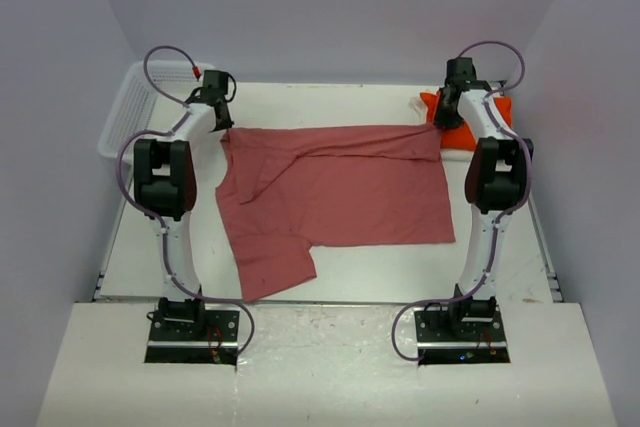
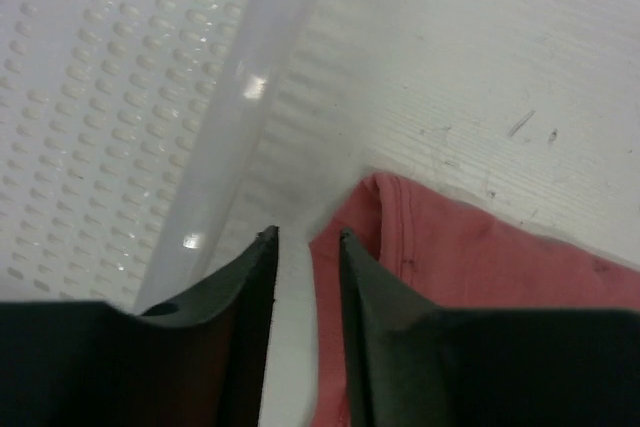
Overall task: Fold and stack the t-shirts
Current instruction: Fold the flattened tshirt in 1/3 of the way
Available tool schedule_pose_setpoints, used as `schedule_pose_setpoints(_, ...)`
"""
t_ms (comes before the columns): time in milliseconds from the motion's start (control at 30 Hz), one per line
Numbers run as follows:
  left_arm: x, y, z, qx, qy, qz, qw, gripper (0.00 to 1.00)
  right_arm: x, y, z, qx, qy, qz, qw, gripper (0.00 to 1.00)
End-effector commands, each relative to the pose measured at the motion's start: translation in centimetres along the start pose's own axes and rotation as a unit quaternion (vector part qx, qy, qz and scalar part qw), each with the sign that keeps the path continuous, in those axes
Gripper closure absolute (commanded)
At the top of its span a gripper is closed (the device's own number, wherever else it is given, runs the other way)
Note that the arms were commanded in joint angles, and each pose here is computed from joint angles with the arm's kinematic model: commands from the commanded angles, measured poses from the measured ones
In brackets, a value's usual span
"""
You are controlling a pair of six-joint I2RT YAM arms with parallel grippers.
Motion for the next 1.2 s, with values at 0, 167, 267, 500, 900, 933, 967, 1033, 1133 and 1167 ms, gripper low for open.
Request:
schedule_pose_setpoints(0, 1.5, 0.6, -2.8, 0.001, -0.043, -0.021, 0.999, 0.64, 3.1, -1.7, -2.4, -0.019, -0.051, 0.019, 0.998, 0.73)
schedule_pose_setpoints(167, 4.9, -2.0, -3.4, -0.019, -0.070, -0.013, 0.997, 0.51, 6.0, -1.4, -3.6, -0.020, -0.077, 0.010, 0.997, 0.65)
schedule_pose_setpoints(267, 7.1, -4.4, -3.4, -0.026, -0.080, 0.020, 0.996, 0.52, 8.1, -1.0, -3.8, -0.017, -0.091, 0.007, 0.996, 0.60)
schedule_pose_setpoints(500, 10.4, -9.4, -1.6, -0.040, -0.059, 0.129, 0.989, 0.61, 13.7, 0.4, -2.7, -0.012, -0.124, -0.009, 0.992, 0.54)
schedule_pose_setpoints(900, 9.4, -13.6, 6.2, -0.029, 0.065, 0.281, 0.957, 0.62, 21.2, 4.7, 0.5, 0.019, -0.172, -0.086, 0.981, 0.53)
schedule_pose_setpoints(933, 9.5, -13.5, 6.5, -0.029, 0.068, 0.281, 0.957, 0.62, 21.6, 4.9, 0.6, 0.021, -0.175, -0.089, 0.980, 0.53)
schedule_pose_setpoints(967, 9.4, -13.2, 6.8, -0.029, 0.069, 0.277, 0.958, 0.62, 21.7, 4.9, 0.8, 0.021, -0.175, -0.092, 0.980, 0.53)
schedule_pose_setpoints(1033, 9.5, -12.8, 7.0, -0.029, 0.069, 0.272, 0.959, 0.62, 21.9, 5.0, 1.1, 0.021, -0.176, -0.099, 0.979, 0.53)
schedule_pose_setpoints(1133, 9.5, -12.2, 7.5, -0.030, 0.070, 0.263, 0.962, 0.62, 22.2, 5.1, 1.3, 0.019, -0.177, -0.103, 0.979, 0.53)
schedule_pose_setpoints(1167, 9.4, -12.1, 7.7, -0.031, 0.072, 0.261, 0.962, 0.62, 22.3, 5.1, 1.3, 0.019, -0.178, -0.104, 0.978, 0.53)
Point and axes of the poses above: each gripper's point midway between its finger pads, its own x axis back along the fingers, its own y axis along the line the jaws close on, z = x × y, the point moved 2 cm from there along x, back along the fingers, and after that the axes turned 4 degrees about x, right-handed, at the moved point
